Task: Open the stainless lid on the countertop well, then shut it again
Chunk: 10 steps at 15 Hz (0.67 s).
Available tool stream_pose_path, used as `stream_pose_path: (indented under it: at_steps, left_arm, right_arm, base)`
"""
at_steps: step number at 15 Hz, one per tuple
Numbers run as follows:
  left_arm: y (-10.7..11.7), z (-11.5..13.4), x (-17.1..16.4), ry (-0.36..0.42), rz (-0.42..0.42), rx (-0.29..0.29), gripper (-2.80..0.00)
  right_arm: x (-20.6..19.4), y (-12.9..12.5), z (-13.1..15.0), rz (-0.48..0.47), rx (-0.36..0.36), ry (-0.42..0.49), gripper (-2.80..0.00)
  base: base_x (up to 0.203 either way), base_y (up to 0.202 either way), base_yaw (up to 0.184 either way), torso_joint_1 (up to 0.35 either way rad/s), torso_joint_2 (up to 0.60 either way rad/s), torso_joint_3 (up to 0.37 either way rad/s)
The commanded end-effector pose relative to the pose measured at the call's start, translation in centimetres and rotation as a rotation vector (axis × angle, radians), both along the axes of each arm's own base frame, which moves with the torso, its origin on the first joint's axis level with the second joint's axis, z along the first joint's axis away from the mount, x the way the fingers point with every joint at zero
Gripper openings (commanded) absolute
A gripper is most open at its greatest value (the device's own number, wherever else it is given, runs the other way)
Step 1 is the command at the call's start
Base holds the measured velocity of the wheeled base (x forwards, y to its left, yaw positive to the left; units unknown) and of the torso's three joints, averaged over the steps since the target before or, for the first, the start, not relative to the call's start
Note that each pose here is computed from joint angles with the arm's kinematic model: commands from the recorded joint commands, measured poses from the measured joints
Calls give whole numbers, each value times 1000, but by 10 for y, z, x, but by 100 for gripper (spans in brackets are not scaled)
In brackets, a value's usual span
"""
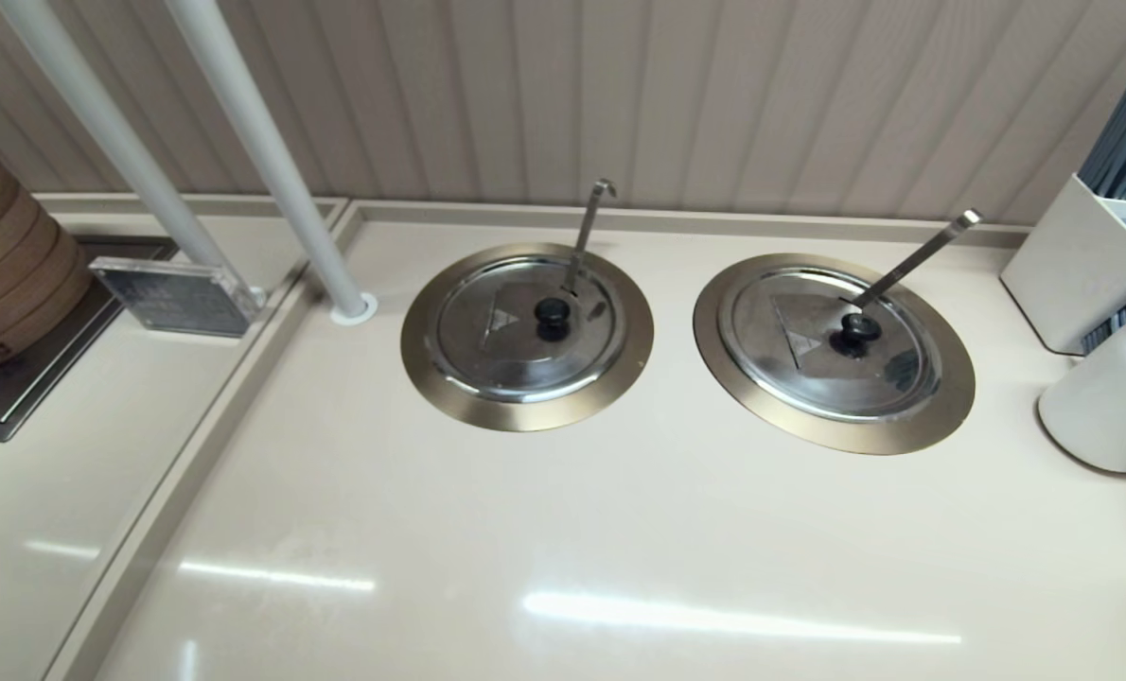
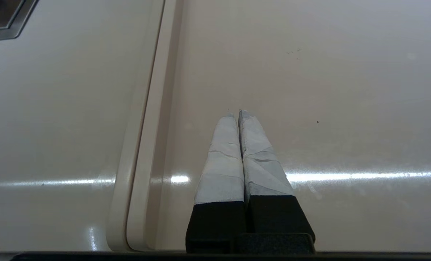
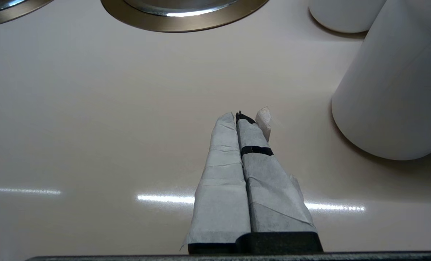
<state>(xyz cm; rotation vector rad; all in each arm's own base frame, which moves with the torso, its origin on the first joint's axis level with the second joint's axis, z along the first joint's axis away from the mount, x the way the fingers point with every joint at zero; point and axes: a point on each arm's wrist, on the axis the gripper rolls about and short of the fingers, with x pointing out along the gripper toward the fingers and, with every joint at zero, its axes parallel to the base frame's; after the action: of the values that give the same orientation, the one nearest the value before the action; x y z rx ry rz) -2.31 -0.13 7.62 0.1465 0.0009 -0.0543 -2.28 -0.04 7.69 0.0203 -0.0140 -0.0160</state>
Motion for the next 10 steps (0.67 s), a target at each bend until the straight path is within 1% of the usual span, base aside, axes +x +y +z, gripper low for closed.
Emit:
stream_pose_path:
  at_steps: [1,6,10]
  left_arm:
    - [0,-2,0,7,3,-24,-280]
    - [0,-2,0,8,2,-32,-280]
    - [0,-2,0,7,2,-24,-280]
  right_arm:
    - [0,0,-1,-1,2,3,-280]
    - [0,0,-1,-1,4,3,-280]
    - [0,0,-1,-2,4,3,-280]
  base:
    - [0,0,0,0,0,0]
    - [0,0,0,0,0,0]
    - [0,0,0,0,0,0]
